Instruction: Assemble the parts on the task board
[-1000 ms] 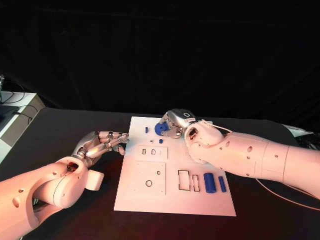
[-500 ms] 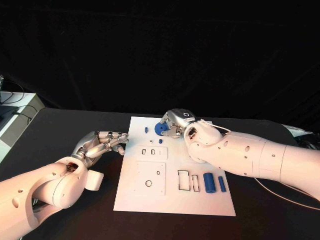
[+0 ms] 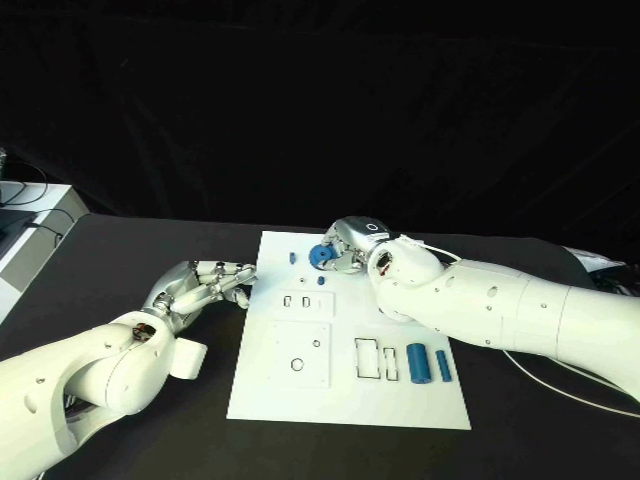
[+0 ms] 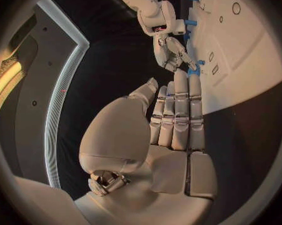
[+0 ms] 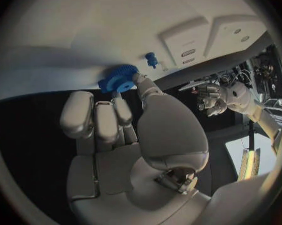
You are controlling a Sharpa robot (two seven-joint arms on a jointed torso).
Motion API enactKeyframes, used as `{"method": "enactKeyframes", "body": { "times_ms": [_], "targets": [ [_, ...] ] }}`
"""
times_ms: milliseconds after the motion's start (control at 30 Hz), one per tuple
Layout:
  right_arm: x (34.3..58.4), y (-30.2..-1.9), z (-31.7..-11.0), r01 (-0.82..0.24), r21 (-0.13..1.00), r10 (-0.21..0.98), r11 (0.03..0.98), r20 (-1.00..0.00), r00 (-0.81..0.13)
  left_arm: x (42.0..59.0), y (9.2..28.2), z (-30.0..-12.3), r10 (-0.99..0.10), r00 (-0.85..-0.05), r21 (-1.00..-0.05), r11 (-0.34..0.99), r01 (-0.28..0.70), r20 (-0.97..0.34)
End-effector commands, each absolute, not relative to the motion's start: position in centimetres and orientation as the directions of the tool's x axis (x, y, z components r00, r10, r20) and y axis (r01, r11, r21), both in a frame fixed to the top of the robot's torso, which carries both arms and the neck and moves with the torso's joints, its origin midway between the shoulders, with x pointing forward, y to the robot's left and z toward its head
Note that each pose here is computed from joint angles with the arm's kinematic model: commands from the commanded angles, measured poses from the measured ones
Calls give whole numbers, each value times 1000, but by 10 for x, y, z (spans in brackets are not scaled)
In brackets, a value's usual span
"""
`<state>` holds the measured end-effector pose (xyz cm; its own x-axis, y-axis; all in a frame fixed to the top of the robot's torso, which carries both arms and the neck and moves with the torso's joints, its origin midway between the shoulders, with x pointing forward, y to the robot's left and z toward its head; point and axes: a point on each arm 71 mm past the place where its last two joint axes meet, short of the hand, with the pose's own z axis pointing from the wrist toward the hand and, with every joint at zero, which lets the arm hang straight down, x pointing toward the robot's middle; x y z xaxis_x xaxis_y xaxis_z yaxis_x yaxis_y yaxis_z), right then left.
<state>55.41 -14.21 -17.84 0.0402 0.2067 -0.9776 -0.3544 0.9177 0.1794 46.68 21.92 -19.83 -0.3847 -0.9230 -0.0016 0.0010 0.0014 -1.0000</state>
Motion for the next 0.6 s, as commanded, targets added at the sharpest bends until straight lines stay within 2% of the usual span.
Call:
{"method": "enactKeyframes", "body": {
  "times_ms": [33,267,600],
  "targets": [
    [555,-144,-184,-339,210,218,917,-976,-15,467,217,-198,-915,-403,-1000,-4,6,1],
    [556,-149,-187,-313,254,246,915,-967,-63,467,217,-198,-917,-400,-1000,-4,1,3],
    [556,-157,-187,-292,276,266,916,-961,-72,468,218,-199,-918,-397,-1000,-1,-2,2]
  ]
}}
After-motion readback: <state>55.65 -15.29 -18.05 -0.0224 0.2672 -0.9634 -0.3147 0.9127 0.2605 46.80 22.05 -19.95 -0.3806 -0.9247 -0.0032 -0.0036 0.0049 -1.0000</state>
